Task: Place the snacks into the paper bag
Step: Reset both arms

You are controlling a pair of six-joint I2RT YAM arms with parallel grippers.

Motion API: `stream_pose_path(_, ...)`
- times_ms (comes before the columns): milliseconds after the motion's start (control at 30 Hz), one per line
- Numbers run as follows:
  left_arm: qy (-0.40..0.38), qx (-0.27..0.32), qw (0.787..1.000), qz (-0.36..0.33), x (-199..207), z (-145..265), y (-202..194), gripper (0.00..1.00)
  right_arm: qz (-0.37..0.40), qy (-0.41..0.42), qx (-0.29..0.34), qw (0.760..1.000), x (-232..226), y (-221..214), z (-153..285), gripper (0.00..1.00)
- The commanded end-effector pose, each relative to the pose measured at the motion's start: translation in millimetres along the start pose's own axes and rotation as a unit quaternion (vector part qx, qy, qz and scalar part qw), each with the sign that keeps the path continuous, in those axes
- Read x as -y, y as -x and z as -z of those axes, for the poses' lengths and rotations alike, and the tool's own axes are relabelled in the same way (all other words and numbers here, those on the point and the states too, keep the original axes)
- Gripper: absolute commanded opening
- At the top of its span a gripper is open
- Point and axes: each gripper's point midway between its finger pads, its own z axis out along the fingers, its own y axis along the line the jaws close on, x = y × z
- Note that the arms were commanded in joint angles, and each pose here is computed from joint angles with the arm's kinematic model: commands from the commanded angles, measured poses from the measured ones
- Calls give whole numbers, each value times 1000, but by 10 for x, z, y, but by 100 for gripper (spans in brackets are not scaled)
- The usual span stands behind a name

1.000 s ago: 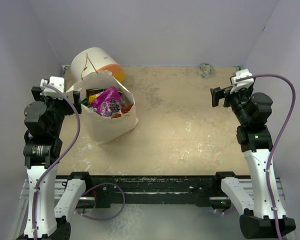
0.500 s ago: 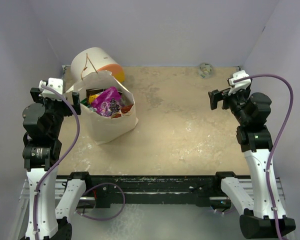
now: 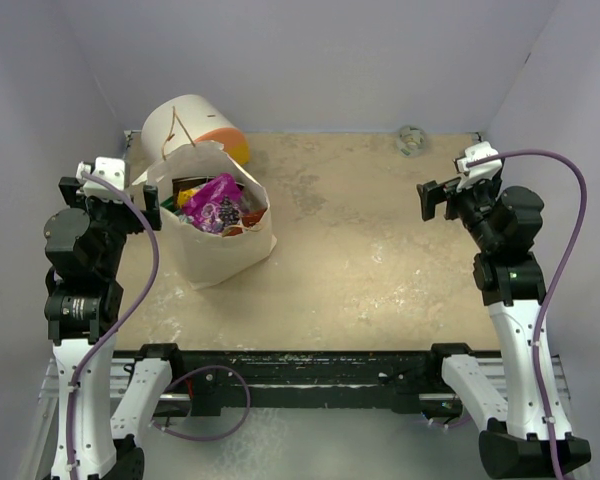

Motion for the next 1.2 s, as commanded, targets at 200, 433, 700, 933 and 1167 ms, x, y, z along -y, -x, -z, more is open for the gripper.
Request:
stream_pose_path(200,14,17,1000,11,-62,22,122,99,15,8,31,999,3,223,39,100)
stream_pose_path(433,17,16,1000,11,-76,20,117,99,13,11,27,999,-4,205,24,100)
stream_pose_path(700,18,15,1000,11,-79,15,111,99,17,13,26,999,-8,201,23,100)
stream_pose_path(933,18,16,1000,11,-80,18,109,99,18,13,27,999,-12,208,34,100)
stream_pose_path(1167,21,17,1000,10,-91,21,109,99,20,15,28,999,-19,210,39,100)
